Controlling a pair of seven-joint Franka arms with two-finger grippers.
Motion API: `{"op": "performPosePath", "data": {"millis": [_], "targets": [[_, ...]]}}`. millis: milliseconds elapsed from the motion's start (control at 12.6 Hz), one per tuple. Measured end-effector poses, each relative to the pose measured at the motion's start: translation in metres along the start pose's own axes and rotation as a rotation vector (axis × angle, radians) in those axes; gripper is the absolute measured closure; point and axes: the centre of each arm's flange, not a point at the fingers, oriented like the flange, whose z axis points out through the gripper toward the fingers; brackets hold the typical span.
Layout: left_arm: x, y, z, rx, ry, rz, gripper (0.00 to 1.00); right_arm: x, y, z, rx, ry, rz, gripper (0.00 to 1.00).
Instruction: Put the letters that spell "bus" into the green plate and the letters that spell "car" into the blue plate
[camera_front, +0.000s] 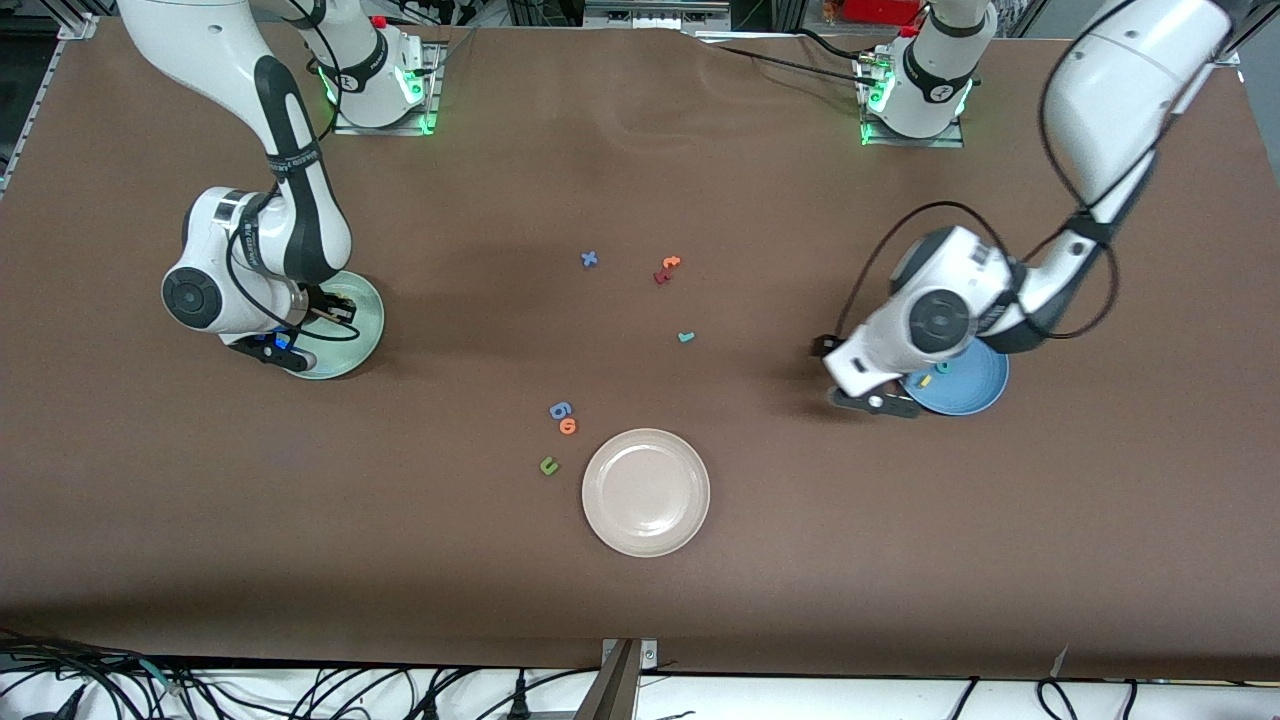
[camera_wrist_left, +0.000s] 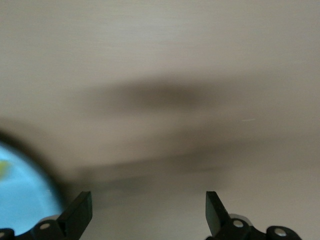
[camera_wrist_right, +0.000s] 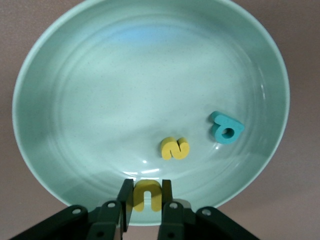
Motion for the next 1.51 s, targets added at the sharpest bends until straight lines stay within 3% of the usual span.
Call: {"op": "performPosePath", "data": {"millis": [159, 397, 556, 794, 1112, 1509], "targets": [[-0.011, 0.054, 0.003, -0.025, 0.039, -0.049, 0.00, 0.000, 0.000, 0.001, -0.001, -0.002, -0.001, 0.58], [-0.027, 0.117, -0.001, -0.105, 0.118, -0.158, 0.00, 0.001, -0.002, -0.003, 0.003, 0.004, -0.008, 0.25], [-0.041, 0.153, 0.002, -0.147, 0.130, -0.258, 0.00, 0.005, -0.004, -0.026, 0.016, -0.003, -0.015, 0.02], [-0.056, 0.180, 0.009, -0.162, 0.116, -0.350, 0.00, 0.016, -0.003, -0.104, 0.043, -0.033, -0.018, 0.00], [-0.047, 0.192, 0.027, -0.144, 0.116, -0.440, 0.00, 0.009, -0.006, -0.218, 0.074, -0.012, -0.052, 0.00], [-0.041, 0.207, 0.049, -0.121, 0.122, -0.462, 0.08, -0.023, -0.004, -0.341, 0.099, 0.081, -0.105, 0.00]]}}
